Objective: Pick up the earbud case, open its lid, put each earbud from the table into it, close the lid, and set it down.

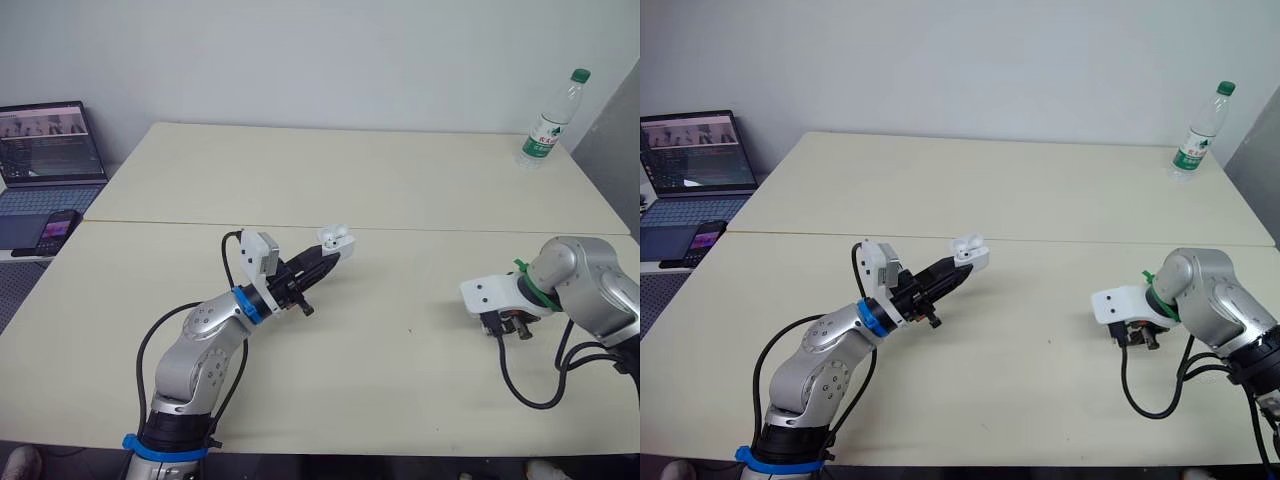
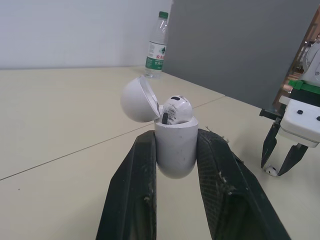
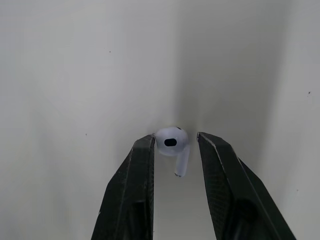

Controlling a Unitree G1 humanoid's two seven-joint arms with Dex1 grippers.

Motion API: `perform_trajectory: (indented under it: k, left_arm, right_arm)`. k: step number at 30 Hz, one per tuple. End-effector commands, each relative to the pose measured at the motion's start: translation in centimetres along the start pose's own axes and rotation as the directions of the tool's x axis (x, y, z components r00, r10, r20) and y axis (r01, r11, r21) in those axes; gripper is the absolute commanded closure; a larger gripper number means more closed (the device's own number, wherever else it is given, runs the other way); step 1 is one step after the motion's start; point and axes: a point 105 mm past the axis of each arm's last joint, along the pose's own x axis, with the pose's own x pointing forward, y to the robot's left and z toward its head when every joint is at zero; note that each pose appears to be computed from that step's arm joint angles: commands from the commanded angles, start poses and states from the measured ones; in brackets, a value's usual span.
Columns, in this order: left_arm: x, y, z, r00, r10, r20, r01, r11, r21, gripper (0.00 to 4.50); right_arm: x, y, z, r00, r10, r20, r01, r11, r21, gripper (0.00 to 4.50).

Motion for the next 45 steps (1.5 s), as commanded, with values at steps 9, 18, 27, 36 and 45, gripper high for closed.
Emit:
perform_trajectory:
  k: [9, 18, 27, 36, 45]
  left_arm:
    - [0.1, -0.5, 1.2, 0.999, -0.025, 0.033, 0.024, 0.999, 0.036, 3.73]
    - [0.1, -0.6, 1.1, 0.999, -0.03, 0.028, 0.029, 0.999, 0.039, 3.73]
    - [0.3, -0.6, 1.3, 0.999, -0.026, 0.037, 0.025, 0.999, 0.034, 3.73]
    - [0.1, -0.7, 1.0, 0.999, -0.035, 0.019, 0.034, 0.998, 0.046, 3.73]
    - [0.2, -0.8, 1.0, 0.999, -0.039, 0.02, 0.038, 0.998, 0.045, 3.73]
  right_arm:
    - [-0.4, 0.6, 0.2, 0.999, 0.032, -0.004, -0.032, 1.0, -0.001, 3.1]
    - [-0.3, 0.9, -0.1, 0.999, 0.047, -0.018, -0.046, 0.998, 0.034, 3.1]
    - [-0.1, 1.0, 0.0, 0.999, 0.051, -0.005, -0.05, 0.995, 0.083, 3.1]
    - [0.0, 0.3, -0.5, 0.999, 0.012, -0.03, -0.008, 0.995, 0.102, 3.1]
    - [0.1, -0.1, -0.7, 0.999, -0.009, -0.041, 0.014, 0.992, 0.127, 3.1]
